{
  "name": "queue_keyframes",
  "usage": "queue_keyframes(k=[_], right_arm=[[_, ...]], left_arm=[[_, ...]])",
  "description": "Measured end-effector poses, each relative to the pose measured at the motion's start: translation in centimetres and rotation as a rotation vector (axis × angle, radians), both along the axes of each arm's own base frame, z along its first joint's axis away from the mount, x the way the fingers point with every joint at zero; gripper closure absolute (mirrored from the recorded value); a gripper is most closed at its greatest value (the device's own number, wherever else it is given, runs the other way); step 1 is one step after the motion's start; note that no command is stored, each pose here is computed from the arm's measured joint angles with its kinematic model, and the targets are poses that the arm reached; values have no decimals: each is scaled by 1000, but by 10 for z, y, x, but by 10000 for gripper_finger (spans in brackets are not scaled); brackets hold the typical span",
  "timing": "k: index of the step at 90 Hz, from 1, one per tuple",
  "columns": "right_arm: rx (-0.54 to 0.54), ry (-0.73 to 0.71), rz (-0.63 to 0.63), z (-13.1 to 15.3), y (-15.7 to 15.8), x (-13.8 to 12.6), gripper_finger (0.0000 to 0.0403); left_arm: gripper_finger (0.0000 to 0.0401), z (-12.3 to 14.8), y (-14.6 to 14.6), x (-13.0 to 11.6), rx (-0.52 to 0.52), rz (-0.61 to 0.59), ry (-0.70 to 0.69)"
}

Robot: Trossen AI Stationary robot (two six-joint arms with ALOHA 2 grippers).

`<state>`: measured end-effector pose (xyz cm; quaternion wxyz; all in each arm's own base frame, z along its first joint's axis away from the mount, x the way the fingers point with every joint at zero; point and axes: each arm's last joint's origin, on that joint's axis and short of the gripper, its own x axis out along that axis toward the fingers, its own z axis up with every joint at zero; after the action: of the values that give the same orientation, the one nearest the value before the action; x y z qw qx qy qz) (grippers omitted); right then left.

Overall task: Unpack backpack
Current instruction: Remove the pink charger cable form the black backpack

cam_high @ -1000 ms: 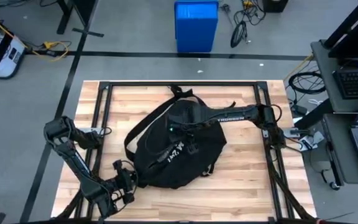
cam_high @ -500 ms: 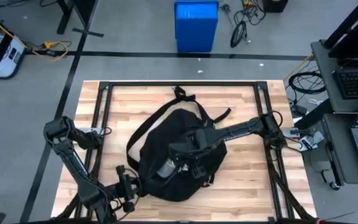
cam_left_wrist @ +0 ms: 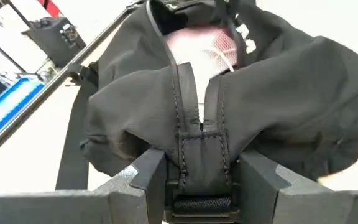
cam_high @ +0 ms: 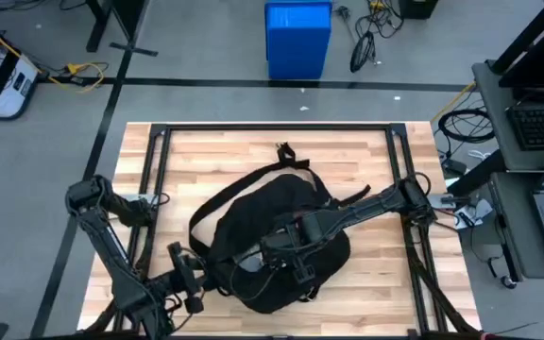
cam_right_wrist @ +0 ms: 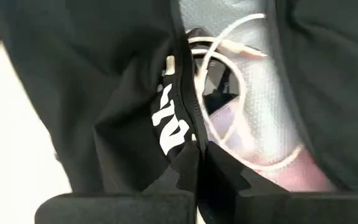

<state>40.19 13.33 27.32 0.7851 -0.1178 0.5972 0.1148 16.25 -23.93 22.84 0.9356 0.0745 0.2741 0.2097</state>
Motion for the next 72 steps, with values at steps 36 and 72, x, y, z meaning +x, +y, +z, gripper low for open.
queue_keyframes(k=[36, 72], right_arm=[[0, -55, 6, -1, 3, 4, 403], [-8, 28, 4, -25, 18, -8, 403]], left_arm=[[152, -2, 0, -1, -104, 14, 141], [47, 23, 19, -10, -216, 78, 124]])
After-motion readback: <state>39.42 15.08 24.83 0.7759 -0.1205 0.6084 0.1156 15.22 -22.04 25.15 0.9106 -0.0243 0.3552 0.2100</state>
